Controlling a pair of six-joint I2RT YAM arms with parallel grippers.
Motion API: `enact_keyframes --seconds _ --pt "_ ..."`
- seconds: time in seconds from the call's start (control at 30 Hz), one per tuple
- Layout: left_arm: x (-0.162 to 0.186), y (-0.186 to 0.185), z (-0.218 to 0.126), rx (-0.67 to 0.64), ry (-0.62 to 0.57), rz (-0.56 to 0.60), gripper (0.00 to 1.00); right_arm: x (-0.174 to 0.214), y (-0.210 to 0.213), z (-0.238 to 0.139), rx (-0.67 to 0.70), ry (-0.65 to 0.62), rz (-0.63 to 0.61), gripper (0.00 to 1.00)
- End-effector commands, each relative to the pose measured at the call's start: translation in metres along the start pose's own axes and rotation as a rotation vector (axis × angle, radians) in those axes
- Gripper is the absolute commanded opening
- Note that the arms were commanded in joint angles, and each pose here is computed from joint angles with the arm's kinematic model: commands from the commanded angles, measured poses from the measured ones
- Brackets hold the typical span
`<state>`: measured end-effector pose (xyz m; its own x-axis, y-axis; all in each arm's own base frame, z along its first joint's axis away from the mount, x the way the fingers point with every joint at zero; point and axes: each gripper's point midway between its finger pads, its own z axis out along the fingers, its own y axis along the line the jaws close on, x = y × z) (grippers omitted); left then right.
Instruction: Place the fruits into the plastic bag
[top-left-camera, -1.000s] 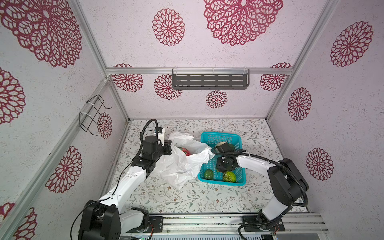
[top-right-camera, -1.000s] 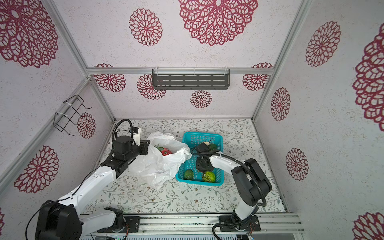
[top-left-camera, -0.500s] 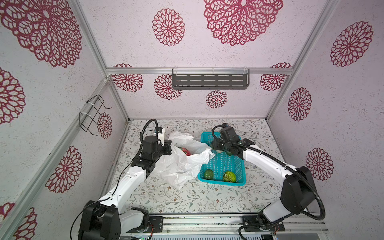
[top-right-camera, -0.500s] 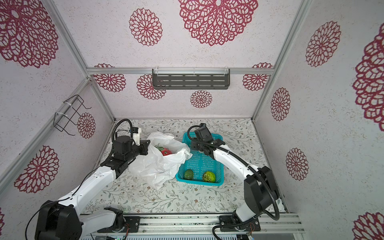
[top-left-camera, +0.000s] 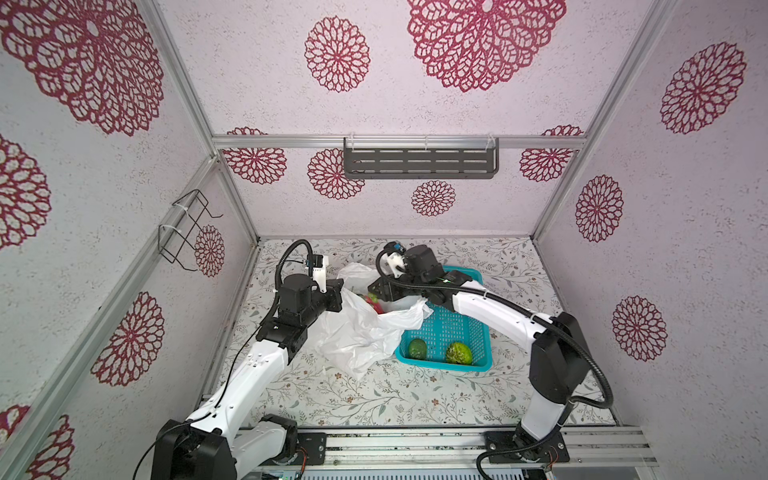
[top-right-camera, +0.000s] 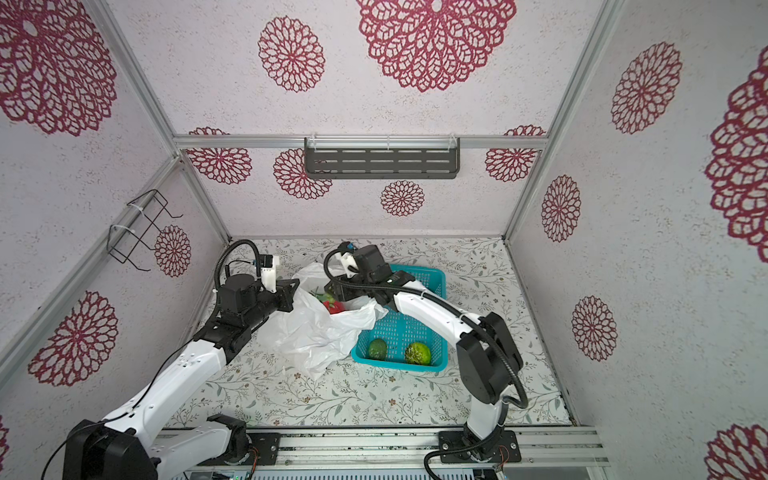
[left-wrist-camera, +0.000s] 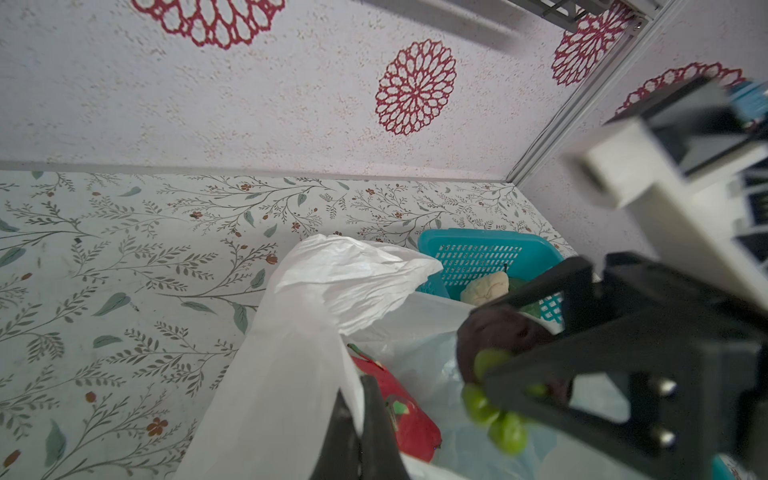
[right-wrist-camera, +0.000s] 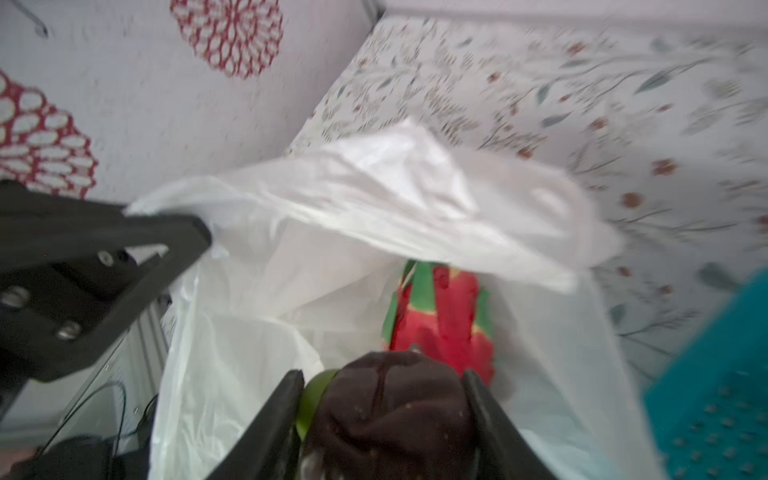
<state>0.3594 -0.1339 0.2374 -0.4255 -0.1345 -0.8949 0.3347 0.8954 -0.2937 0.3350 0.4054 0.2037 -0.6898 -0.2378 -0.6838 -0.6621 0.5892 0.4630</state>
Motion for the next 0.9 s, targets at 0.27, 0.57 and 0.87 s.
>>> enact_keyframes --seconds 0.27,0.57,0.87 --pt "-0.010 -0.011 -0.009 0.038 -0.055 0.042 0.00 0.021 0.042 0.009 -0.183 0.157 -0.036 0.81" --pt "-0.022 0.003 -0.025 -0.058 -0.166 0.041 0.00 -0.021 0.009 -0.023 0.014 -0.063 -0.005 0.87" --pt "-0.013 0.009 -0.026 -0.078 -0.162 0.014 0.00 -0.070 -0.043 -0.109 0.287 -0.435 0.072 0.88"
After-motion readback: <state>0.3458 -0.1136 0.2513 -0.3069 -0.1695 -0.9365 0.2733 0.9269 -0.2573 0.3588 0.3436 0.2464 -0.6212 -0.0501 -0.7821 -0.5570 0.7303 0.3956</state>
